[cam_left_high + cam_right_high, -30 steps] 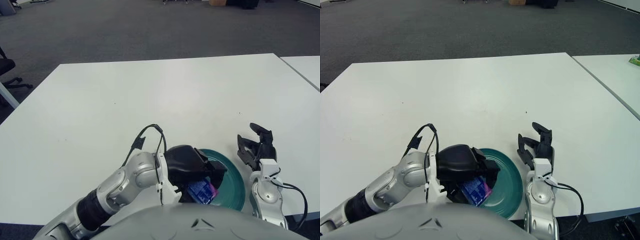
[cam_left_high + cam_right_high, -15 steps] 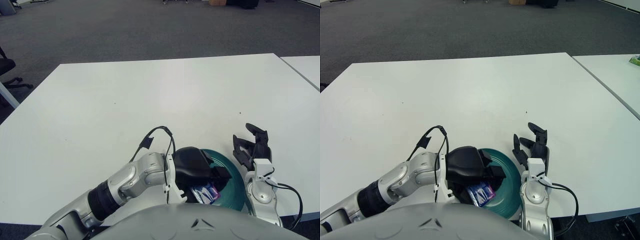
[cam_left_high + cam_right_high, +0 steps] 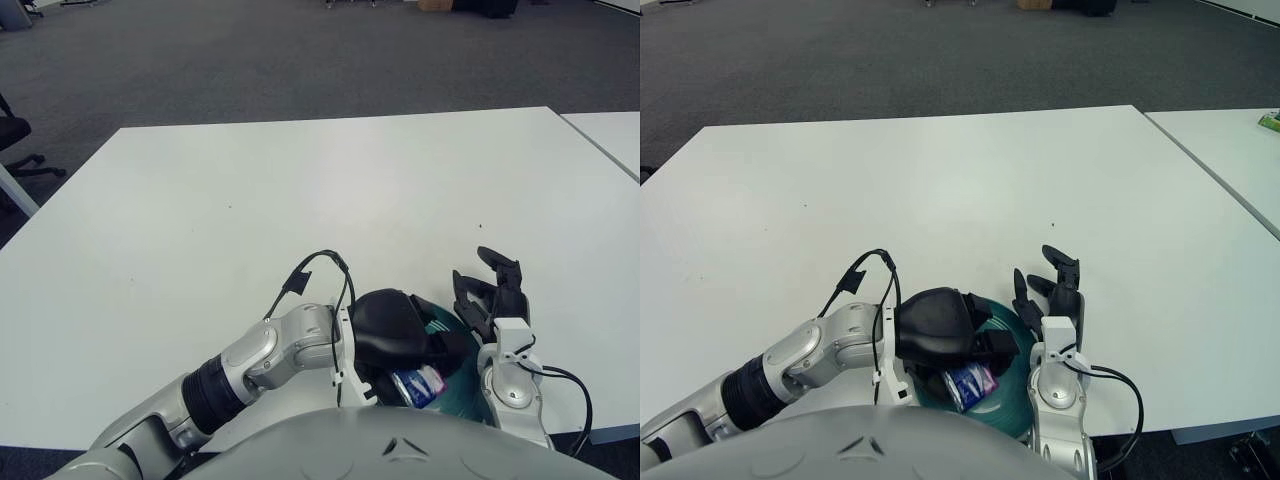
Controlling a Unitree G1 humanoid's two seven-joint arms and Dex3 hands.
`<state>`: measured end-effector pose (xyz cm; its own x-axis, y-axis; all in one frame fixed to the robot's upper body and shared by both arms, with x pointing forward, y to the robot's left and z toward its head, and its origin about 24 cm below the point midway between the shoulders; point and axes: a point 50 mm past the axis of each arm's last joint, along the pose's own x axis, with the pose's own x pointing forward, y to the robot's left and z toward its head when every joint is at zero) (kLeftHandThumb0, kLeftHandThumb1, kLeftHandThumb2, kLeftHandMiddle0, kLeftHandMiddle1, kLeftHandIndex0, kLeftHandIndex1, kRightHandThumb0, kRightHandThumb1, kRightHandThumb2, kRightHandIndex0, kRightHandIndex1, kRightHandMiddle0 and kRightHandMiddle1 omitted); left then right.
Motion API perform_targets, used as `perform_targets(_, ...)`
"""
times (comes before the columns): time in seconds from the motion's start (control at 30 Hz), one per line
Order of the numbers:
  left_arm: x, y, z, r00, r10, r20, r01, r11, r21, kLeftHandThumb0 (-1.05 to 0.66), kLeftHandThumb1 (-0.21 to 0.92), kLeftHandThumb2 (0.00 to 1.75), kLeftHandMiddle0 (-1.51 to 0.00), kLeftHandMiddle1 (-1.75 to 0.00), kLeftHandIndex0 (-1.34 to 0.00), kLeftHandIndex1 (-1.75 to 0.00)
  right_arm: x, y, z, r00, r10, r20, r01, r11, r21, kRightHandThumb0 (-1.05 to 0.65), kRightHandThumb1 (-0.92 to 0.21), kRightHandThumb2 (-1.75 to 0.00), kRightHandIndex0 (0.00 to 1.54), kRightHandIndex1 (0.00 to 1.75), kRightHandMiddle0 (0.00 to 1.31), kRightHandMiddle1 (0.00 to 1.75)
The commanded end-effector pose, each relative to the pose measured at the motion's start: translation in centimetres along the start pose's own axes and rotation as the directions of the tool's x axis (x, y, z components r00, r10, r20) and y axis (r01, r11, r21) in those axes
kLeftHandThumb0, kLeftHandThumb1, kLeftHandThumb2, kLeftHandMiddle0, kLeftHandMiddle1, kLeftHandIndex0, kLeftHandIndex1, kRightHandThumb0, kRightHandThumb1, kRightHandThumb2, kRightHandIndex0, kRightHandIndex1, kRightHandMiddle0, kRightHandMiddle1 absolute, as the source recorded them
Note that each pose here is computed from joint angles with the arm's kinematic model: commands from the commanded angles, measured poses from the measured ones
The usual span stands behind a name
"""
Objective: Put the gum into the plate.
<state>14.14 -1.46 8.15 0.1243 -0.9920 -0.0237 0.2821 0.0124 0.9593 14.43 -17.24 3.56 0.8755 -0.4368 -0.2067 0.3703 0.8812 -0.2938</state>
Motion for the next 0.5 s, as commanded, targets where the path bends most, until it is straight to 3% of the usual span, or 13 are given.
perform_targets(0.0, 0.5, -1.4, 3.0, 0.993, -0.008, 0.114, 0.009, 1.0, -0.007, -0.5, 0.78, 0.7, -0.41, -1.22, -0.12, -1.29, -0.9, -0.2, -1.4, 0.998, 0.007, -0.055, -0.01, 0.998, -0.054, -0.56, -0.92, -0.5, 0.28, 1.0, 0.0, 0.81)
perform_targets(0.1, 0.4, -1.6, 3.1, 0.994, -0.035, 0.1, 0.034, 0.999, 0.009, -0.66, 0.88, 0.6, -0.36, -0.88, -0.03, -1.06, -0.9, -0.2, -1.4, 0.998, 0.001, -0.056, -0.004, 0.999, -0.054, -0.57, -0.92, -0.51, 0.26, 1.03, 0.0, 0.82)
perform_targets(0.37, -0.2, -0.8, 3.9, 0.997, -0.041, 0.067, 0.038, 0.998, 0.046, -0.87, 0.92, 0.7, -0.4, -0.31, 0.0, -0.66, -1.1, -0.2, -1.2, 0.996, -0.022, -0.081, 0.02, 0.999, -0.027, -0.57, -0.92, -0.49, 0.23, 1.02, 0.0, 0.84)
perform_targets(0.47, -0.3, -0.6, 3.9, 0.998, -0.02, 0.063, 0.016, 0.998, 0.057, -0.93, 0.92, 0.72, -0.4, -0.19, 0.0, -0.54, -1.1, -0.2, -1.0, 0.996, -0.028, -0.089, 0.027, 0.999, -0.019, -0.54, -0.92, -0.48, 0.22, 1.01, 0.0, 0.86)
